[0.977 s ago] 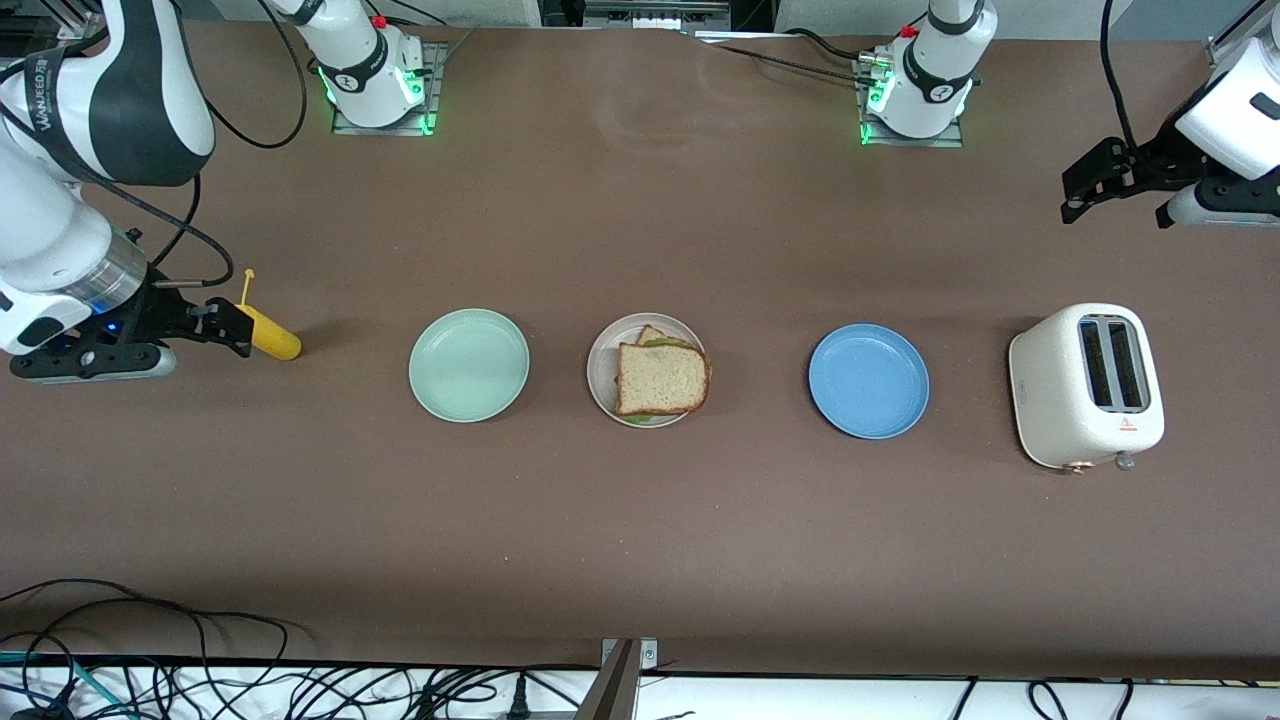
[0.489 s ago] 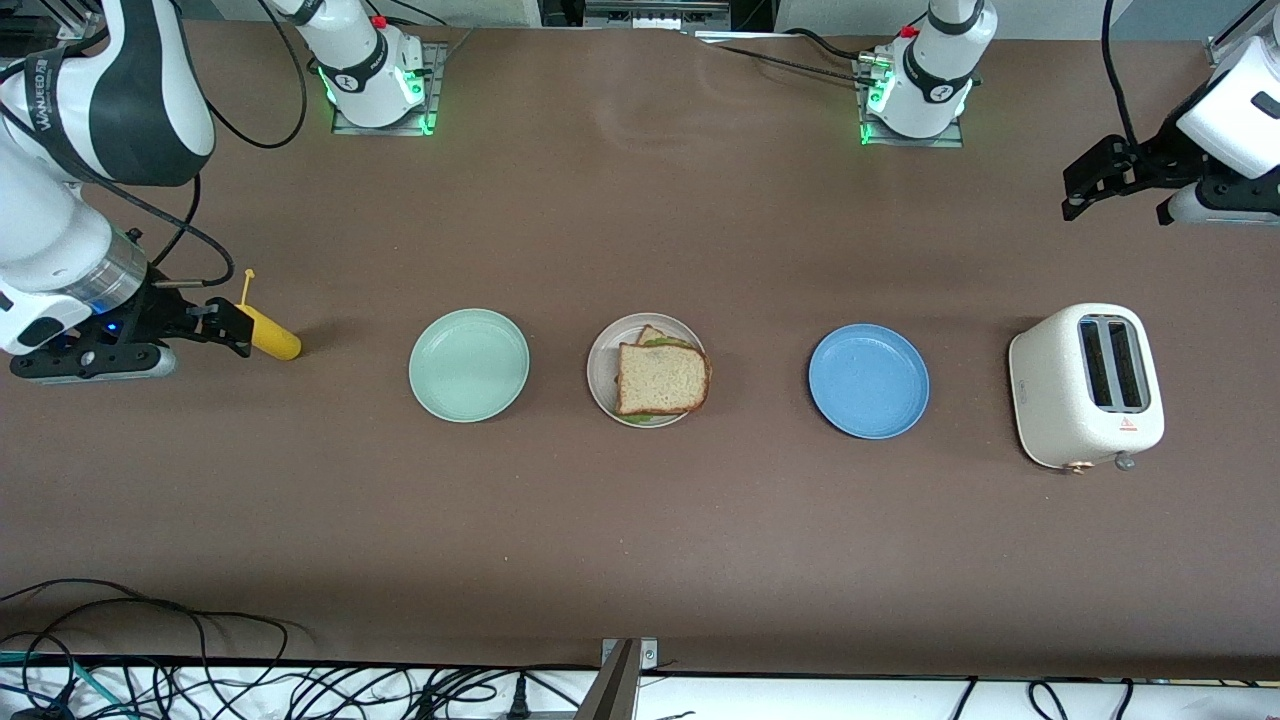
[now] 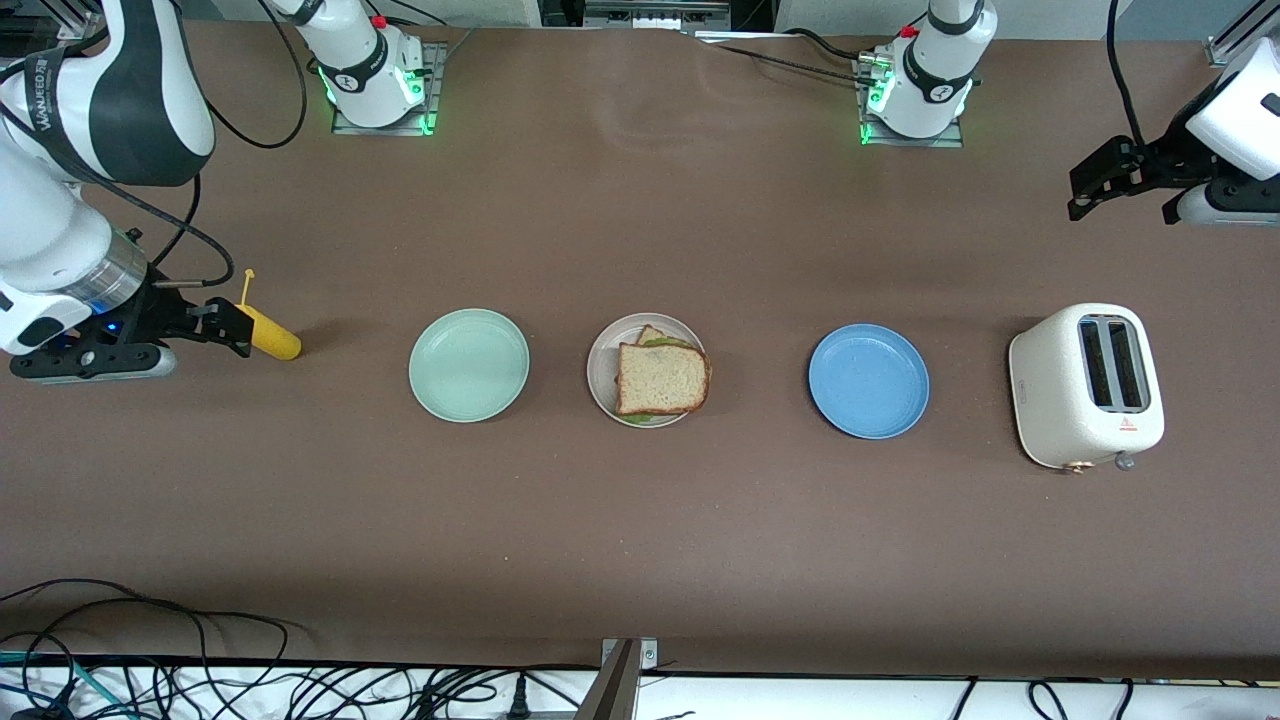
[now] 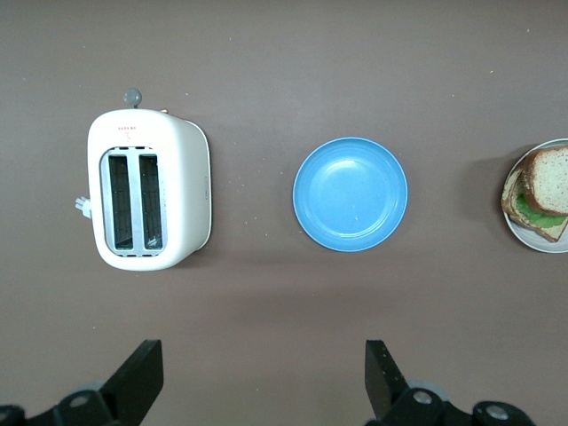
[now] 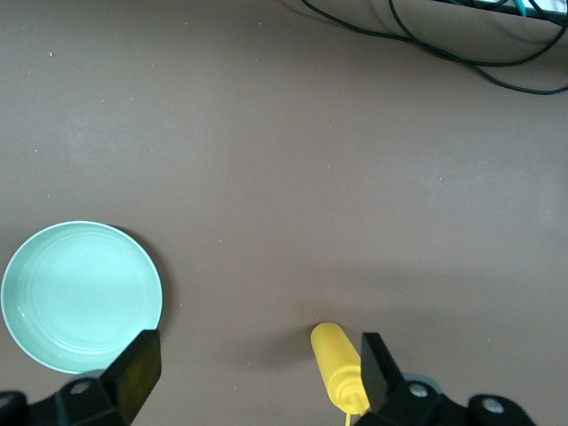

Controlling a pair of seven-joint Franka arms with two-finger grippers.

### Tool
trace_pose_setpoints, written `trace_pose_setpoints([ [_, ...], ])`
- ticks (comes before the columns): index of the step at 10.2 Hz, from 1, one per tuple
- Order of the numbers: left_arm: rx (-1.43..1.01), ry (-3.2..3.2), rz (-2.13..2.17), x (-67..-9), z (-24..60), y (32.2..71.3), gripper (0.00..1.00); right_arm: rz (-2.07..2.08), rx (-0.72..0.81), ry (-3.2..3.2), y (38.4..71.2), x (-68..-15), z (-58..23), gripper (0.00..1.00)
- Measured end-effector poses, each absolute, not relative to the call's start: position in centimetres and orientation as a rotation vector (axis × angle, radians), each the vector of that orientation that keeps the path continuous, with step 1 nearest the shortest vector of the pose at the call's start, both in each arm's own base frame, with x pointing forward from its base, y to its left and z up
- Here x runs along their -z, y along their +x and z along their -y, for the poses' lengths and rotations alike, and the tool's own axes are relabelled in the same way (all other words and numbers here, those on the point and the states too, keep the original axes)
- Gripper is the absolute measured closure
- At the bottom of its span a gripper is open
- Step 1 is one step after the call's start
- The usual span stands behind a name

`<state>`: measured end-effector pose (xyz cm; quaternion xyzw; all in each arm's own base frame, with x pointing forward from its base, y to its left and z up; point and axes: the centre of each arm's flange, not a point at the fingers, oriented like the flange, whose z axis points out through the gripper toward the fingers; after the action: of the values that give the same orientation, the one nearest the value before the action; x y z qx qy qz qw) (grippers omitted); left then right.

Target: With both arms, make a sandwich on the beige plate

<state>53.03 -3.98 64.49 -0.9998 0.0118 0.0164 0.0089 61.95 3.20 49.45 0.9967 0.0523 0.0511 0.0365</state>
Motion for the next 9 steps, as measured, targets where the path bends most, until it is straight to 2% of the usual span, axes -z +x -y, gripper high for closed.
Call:
trace_pose_setpoints([
  [5, -0.065, -3.122, -0.037, -64.4, 4.0, 52.9, 0.0, -0.016, -0.132, 3.124, 61.9, -50.1, -1.2, 0.0],
  [7, -0.067, -3.122, -0.037, -64.4, 4.0, 52.9, 0.0, 0.05, -0.098, 3.148, 61.7, -52.8, -0.6, 0.0],
  [9, -0.067, -3.122, -0.037, -64.4, 4.0, 52.9, 0.0, 0.059, -0.141, 3.159, 61.5, -56.0, -0.9, 0.0],
])
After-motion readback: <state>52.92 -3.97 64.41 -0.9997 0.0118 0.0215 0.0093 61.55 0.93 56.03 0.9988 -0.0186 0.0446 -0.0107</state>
